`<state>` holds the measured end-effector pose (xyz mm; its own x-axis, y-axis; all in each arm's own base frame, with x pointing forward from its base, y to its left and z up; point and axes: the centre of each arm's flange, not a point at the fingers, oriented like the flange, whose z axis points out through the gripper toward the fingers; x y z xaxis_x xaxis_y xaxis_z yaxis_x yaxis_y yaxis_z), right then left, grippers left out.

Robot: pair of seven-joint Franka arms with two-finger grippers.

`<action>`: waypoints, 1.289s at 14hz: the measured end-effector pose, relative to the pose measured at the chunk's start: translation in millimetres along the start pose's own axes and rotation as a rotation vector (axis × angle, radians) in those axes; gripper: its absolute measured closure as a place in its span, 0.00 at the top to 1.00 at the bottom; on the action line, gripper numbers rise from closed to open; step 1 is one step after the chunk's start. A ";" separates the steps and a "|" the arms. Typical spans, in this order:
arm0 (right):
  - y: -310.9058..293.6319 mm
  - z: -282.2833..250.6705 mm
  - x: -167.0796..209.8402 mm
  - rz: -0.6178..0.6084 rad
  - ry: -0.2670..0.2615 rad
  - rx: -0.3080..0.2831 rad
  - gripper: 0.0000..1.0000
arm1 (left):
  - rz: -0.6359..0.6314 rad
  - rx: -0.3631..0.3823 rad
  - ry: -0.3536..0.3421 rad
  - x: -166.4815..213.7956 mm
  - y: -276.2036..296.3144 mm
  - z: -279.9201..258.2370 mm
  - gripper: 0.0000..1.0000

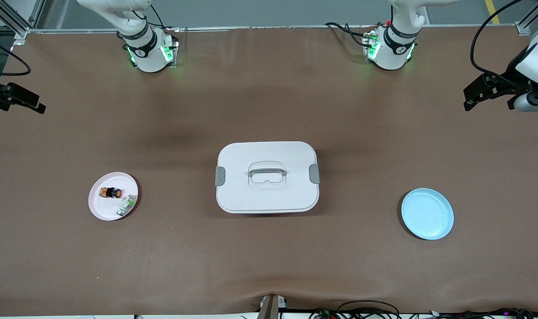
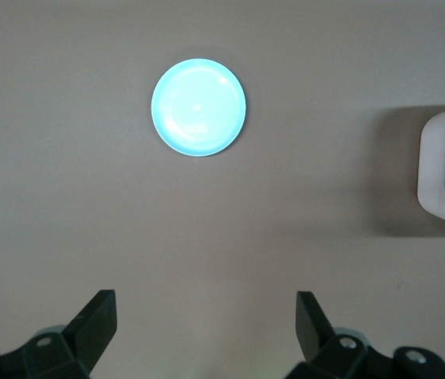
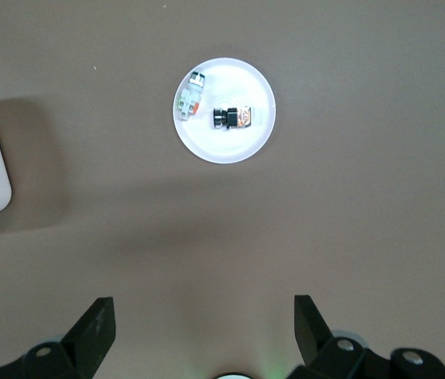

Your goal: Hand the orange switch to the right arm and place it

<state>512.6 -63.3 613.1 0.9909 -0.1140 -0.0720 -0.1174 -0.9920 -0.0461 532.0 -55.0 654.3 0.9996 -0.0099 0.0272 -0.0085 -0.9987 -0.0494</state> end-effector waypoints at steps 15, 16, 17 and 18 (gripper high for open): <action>-1.5 10.7 -5.9 -0.010 0.046 -0.017 1.00 | -0.001 0.000 0.005 -1.9 -0.5 -4.3 1.00; -1.5 12.6 -4.2 -0.010 0.045 -0.017 1.00 | -0.001 0.000 0.010 -1.9 -0.7 -6.4 1.00; -1.9 14.0 -2.8 -0.011 0.044 -0.018 1.00 | -0.002 -0.001 0.016 -1.9 -0.9 -9.2 1.00; -2.9 15.0 -2.0 -0.013 0.044 -0.019 1.00 | -0.002 -0.001 0.021 -1.9 -1.0 -11.6 1.00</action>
<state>510.0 -59.4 598.5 0.9943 -0.1032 -0.0279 -0.1040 -0.9942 -0.0276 529.7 -54.5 665.9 0.9988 -0.0089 0.0483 -0.0066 -0.9988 -0.0479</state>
